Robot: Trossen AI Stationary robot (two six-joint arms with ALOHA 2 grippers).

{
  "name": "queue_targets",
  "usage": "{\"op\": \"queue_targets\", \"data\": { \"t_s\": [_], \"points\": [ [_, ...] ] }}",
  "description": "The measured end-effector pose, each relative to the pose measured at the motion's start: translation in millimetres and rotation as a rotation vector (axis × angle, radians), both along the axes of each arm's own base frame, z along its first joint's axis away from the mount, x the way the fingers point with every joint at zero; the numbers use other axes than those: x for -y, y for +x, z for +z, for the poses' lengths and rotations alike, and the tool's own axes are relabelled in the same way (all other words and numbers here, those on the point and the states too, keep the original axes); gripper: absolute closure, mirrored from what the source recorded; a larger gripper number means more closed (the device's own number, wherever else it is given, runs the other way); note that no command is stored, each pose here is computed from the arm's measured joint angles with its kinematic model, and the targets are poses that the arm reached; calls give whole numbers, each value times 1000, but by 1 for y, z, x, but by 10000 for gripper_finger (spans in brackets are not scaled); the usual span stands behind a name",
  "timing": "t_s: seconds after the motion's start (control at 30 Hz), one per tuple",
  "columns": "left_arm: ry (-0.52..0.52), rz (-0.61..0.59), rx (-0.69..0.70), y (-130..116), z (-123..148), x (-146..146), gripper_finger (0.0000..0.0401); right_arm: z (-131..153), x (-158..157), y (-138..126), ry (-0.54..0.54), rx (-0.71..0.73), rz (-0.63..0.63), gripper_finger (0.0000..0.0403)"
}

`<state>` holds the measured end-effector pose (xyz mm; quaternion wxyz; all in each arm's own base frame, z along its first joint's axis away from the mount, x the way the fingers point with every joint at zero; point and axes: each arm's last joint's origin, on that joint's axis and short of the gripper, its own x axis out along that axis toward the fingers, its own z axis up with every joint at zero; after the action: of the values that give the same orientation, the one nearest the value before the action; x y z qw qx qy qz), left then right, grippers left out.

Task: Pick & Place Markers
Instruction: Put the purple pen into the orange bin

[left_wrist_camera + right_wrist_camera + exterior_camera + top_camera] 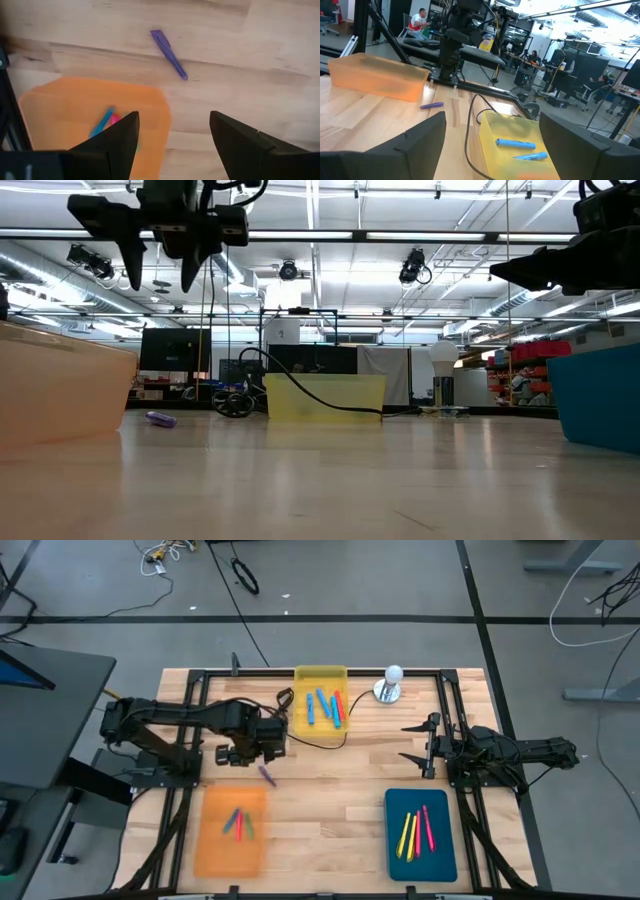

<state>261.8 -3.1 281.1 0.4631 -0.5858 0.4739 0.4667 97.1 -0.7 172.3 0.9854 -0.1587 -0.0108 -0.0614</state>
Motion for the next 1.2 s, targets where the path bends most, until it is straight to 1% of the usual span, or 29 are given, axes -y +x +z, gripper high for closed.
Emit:
{"op": "queue_targets", "data": {
  "t_s": [0.37,0.5,0.77,1.07,1.2],
  "points": [
    [11,0,-15,-1,-3,-1,153,0,0,0,0,0,0,80],
    [4,18,-71,-1,-18,-2,153,0,0,0,0,0,0,80],
    [-6,36,-114,6,-39,-9,153,0,0,0,0,0,0,80],
    [-9,47,-79,27,-61,-22,153,0,0,0,0,-1,0,80],
    [-24,67,-54,28,-74,-23,153,0,0,0,0,0,0,80]
  ]
}}
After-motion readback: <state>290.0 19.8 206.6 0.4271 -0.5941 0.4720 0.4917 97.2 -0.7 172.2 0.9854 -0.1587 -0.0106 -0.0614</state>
